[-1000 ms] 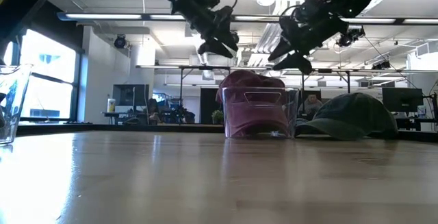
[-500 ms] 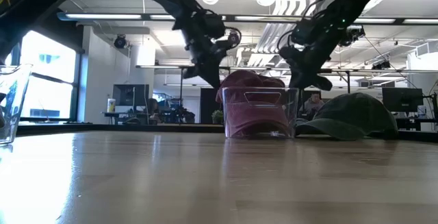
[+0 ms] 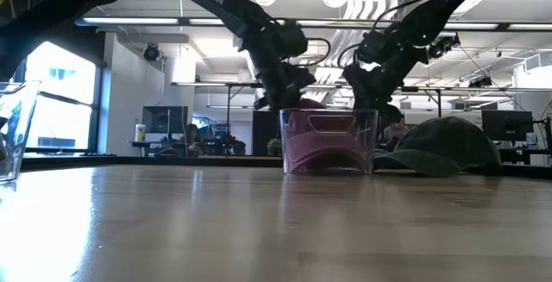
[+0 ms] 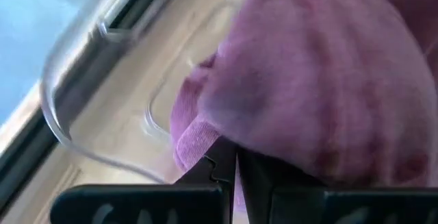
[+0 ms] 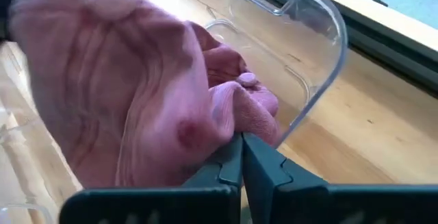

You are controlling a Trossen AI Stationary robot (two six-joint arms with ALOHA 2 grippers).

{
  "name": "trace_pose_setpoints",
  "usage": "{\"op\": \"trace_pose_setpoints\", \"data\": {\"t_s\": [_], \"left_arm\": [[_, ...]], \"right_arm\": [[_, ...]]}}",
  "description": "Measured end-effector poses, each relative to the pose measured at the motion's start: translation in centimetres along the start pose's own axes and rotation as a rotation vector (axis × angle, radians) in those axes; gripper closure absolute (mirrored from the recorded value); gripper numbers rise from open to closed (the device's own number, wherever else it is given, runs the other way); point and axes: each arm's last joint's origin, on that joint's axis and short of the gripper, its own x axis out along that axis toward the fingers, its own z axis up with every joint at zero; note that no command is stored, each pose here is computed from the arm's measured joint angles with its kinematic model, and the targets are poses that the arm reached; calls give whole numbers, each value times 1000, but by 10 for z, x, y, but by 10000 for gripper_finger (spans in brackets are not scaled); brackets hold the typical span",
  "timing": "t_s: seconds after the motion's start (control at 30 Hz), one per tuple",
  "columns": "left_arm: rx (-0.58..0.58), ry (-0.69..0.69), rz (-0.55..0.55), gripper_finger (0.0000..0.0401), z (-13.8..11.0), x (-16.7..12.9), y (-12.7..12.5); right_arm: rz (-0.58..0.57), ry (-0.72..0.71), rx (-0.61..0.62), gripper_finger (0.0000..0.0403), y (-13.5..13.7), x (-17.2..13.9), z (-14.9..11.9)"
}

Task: Pick & Place hat
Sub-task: Put the maroon cap into the top transparent bin

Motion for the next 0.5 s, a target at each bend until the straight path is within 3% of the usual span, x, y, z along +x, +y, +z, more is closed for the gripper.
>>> {"op": "trace_pose_setpoints", "data": {"t_s": [0.27,0.5], "left_arm": [[8,61,19,387,-7,8,-1],[8,61,11,387,6,-15,-3]], "right_arm": [[11,15,-33,394,-5,12,-1],[-38,-21,-34,371,-6,8,2]]}}
